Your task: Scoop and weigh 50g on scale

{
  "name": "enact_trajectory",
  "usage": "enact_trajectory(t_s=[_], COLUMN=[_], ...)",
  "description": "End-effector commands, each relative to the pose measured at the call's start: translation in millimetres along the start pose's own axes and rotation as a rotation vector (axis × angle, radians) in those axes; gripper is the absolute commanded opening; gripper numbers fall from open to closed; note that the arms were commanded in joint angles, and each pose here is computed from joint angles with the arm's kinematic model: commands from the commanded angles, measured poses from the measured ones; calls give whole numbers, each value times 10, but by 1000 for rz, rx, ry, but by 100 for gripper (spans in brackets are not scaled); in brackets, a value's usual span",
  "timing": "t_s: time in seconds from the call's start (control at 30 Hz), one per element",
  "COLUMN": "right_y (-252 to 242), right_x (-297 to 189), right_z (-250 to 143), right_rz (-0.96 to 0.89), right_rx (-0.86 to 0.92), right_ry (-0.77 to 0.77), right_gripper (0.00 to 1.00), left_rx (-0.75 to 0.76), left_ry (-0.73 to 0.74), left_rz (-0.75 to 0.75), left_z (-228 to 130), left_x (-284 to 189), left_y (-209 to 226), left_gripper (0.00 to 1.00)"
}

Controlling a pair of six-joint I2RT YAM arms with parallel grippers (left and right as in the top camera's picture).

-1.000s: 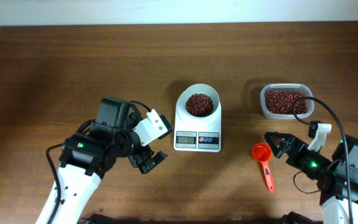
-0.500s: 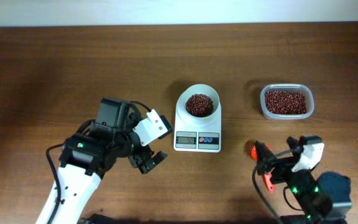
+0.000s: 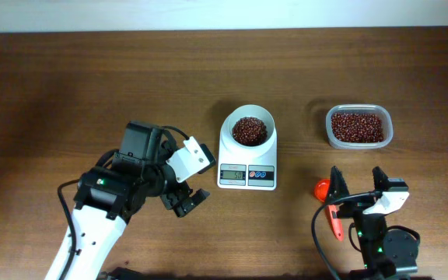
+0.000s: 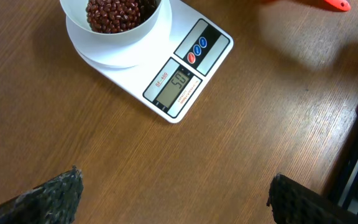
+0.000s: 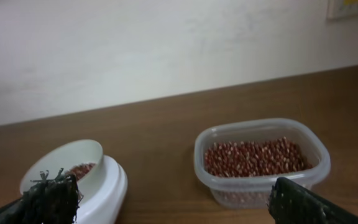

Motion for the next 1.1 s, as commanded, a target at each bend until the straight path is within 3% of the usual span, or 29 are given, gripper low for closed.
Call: enact_trajectory(t_s=[0.0,0.23,1.07], right_y=[-133,-170,-170], right_x=[36,55,55], right_z=[-84,-168,-167], right_rz=[-46,-55,-56], right_rx=[-10,-194,-194], right_ry=[-18,0,0], right_gripper=[99,99,99], left_rx=[12,12,11], left_ry=[-16,-16,-13], left_rz=[3,3,1], left_z=[35,35,28], left_x=[-32,-32,-32], left_y=[10,10,5], left_gripper=[99,99,99])
Point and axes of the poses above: each gripper's point midway between its finger pads, its own x axis out along the fingers, its own y axis along the line the jaws close on, z = x × y, the point moved 1 cm from there along -x, back along the fingers, and after that the axes turned 3 degrees about x, right-handed, at the moved point
